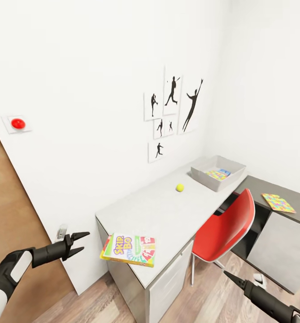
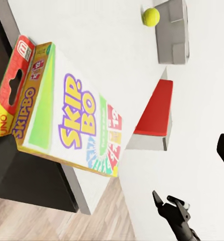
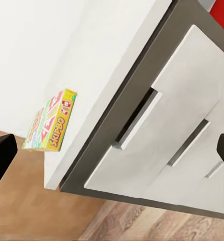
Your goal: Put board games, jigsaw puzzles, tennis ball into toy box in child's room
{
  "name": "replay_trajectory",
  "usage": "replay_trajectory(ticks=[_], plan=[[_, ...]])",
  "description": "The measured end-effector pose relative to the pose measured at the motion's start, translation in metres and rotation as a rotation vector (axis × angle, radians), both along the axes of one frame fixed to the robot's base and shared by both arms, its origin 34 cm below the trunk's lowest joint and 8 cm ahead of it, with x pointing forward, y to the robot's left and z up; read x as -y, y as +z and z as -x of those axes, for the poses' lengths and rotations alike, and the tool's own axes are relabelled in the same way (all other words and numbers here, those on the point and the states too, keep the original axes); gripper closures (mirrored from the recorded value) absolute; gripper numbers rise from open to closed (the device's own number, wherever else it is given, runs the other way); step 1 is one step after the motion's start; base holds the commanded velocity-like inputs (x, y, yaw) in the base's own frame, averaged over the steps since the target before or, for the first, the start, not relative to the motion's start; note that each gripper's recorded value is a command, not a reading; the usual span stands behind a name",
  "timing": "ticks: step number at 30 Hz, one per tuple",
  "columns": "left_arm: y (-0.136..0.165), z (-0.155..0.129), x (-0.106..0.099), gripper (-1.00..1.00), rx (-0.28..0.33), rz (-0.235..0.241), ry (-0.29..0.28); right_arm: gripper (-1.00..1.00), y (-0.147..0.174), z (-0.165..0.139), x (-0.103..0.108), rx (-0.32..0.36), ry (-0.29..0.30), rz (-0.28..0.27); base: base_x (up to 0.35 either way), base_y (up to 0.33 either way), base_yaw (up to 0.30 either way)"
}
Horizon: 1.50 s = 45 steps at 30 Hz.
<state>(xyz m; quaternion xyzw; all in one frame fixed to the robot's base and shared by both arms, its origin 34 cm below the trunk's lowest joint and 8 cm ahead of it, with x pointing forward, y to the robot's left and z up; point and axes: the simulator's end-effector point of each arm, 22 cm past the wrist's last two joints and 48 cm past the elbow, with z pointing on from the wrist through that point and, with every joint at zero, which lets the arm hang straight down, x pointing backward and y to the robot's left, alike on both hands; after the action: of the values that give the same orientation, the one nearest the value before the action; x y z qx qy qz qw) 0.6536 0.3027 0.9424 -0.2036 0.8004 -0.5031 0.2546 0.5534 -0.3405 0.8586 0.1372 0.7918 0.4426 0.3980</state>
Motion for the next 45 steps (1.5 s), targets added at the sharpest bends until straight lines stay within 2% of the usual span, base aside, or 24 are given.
replay_trajectory(ticks=[8, 27, 38, 45], plan=[[-0.015, -0.002, -0.005, -1.0, 0.001, 0.0, 0.027, -1.0, -0.006, -0.004, 0.002, 0.023, -0.007, 0.019, 0.0, 0.0, 0.0], [-0.032, -0.009, -0.008, -1.0, 0.005, 0.009, 0.042, -1.0, -0.032, -0.005, 0.005, 0.005, -0.02, 0.022, 0.0, 0.0, 0.0], [-0.046, -0.012, 0.006, -1.0, 0.0, 0.029, 0.032, -1.0, -0.044, -0.008, 0.006, 0.004, -0.021, 0.022, 0.0, 0.0, 0.0], [-0.055, -0.013, 0.007, -1.0, -0.002, 0.034, 0.033, -1.0, -0.052, -0.009, 0.005, 0.003, -0.02, 0.023, 0.0, 0.0, 0.0]])
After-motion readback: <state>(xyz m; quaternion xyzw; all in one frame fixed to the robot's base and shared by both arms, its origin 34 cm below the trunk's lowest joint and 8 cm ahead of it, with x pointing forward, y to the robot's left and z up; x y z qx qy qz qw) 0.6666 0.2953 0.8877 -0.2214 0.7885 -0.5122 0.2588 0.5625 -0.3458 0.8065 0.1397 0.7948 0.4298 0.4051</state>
